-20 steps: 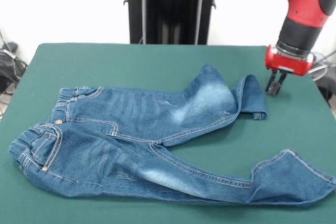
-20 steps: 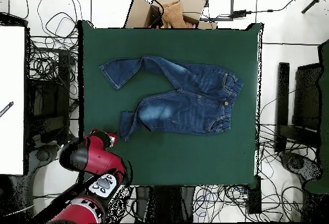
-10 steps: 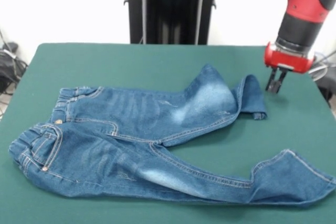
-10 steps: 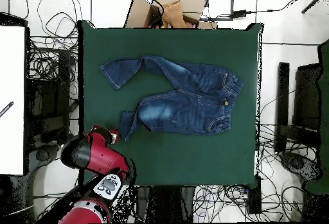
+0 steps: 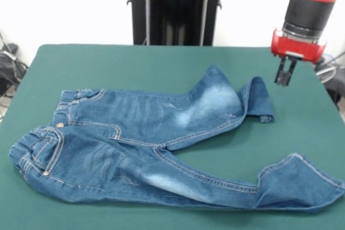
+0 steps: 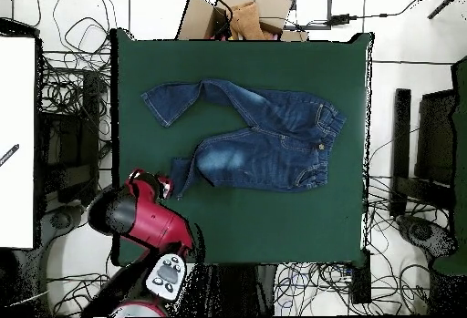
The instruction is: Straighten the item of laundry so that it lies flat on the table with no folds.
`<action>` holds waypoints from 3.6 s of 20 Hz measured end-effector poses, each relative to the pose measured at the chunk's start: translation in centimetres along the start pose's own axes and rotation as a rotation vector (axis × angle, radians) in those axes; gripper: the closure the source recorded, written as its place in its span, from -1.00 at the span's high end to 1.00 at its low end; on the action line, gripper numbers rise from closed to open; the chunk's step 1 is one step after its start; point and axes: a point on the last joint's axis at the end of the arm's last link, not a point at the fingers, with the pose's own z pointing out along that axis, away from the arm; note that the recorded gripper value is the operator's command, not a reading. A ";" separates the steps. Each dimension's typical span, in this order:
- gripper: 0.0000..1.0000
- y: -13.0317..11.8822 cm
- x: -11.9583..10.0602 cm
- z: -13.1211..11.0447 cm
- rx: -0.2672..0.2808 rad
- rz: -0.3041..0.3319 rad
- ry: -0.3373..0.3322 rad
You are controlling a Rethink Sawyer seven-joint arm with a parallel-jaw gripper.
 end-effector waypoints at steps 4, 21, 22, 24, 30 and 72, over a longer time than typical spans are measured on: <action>-1.00 -1.6 -1.5 -0.2 -0.001 0.006 -0.007; -1.00 -9.5 -0.6 5.0 0.064 -0.031 0.077; -1.00 -9.6 0.0 5.5 0.070 -0.040 0.085; -1.00 -9.7 0.4 5.9 0.074 -0.046 0.091; -1.00 -10.1 2.2 7.6 0.093 -0.067 0.113; -1.00 -8.1 -0.1 5.4 0.071 -0.081 0.045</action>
